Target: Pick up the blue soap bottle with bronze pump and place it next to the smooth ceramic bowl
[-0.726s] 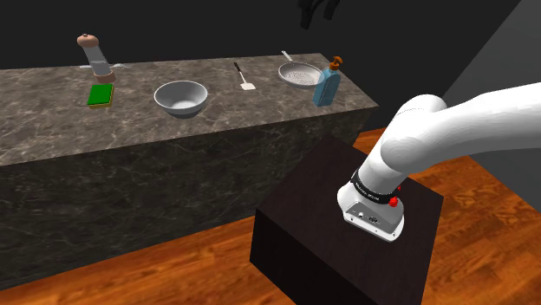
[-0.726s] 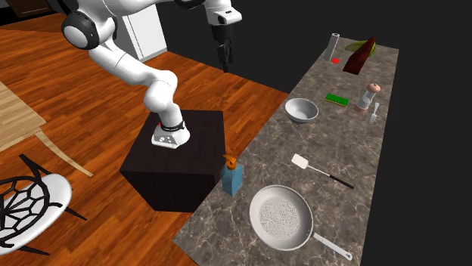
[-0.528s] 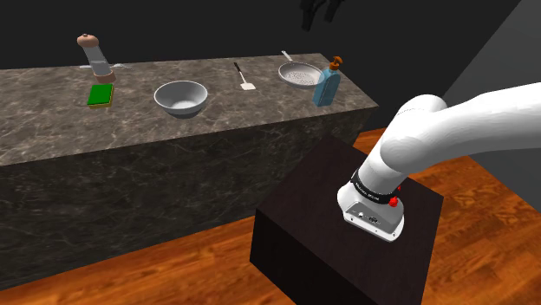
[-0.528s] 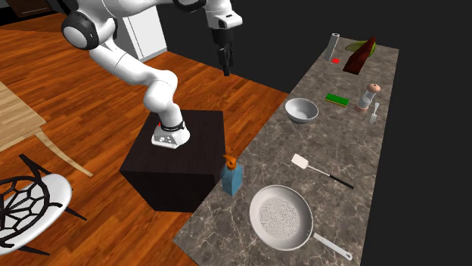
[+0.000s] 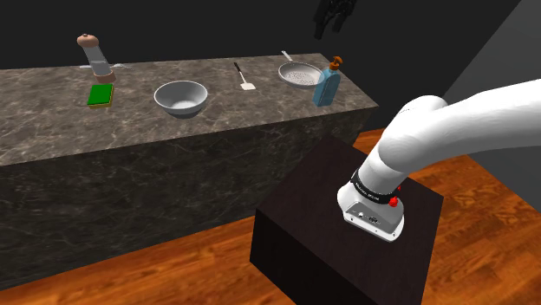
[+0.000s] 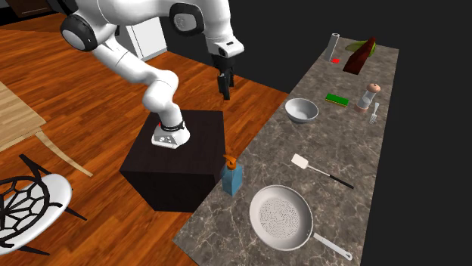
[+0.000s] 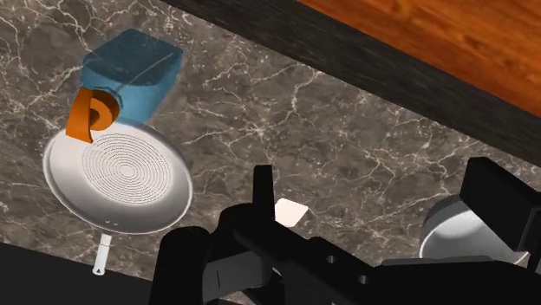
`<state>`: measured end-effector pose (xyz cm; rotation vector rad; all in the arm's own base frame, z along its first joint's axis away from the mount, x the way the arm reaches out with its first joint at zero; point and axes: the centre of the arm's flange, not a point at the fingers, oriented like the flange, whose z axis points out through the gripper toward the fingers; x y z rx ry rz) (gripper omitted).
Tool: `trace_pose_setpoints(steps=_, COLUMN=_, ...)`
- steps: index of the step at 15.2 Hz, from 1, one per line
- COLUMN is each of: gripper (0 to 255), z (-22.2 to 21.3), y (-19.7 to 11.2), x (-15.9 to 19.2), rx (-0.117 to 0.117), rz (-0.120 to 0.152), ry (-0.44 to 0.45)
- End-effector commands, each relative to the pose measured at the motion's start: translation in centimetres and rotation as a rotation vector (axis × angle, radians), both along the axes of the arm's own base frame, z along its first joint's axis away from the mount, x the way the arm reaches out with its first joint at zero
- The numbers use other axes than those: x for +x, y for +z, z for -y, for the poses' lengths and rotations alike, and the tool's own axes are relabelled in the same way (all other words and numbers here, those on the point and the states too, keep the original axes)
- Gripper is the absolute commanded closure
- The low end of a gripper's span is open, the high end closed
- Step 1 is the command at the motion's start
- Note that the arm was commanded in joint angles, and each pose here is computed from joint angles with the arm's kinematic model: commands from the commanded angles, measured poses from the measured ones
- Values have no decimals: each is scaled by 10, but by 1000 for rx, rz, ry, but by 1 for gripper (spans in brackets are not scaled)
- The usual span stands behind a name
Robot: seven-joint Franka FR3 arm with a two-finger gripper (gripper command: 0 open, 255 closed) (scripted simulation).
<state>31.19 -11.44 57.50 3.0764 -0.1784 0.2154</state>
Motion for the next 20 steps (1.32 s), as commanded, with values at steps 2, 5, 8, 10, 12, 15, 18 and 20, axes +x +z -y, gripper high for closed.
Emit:
trace_pose_setpoints(steps=2, gripper=0, z=37, y=-19, x=2, rx=12, rz=-4, ry=-2)
trace_pose_setpoints(steps=5, gripper=0, z=74, y=-38, x=5, rx=25, rz=-8, ry=-5)
trace_pose_setpoints(steps=8, gripper=0, z=111, y=-57, x=7, rx=38, rz=-12, ry=-8)
trace_pose_setpoints(steps=10, gripper=0, z=135, y=-69, x=9, rx=47, rz=-15, ry=-10)
trace_pose_setpoints(steps=12, gripper=0, z=159, y=-83, x=10, rx=55, rz=-18, ry=-12)
trace_pose_setpoints(steps=15, gripper=0, z=195, y=-103, x=13, rx=68, rz=-22, ry=-15)
trace_pose_setpoints(steps=18, gripper=0, z=231, y=-123, x=14, rx=81, rz=-26, ry=-19)
trace_pose_setpoints(steps=20, gripper=0, z=232, y=-129, x=15, rx=81, rz=-27, ry=-19)
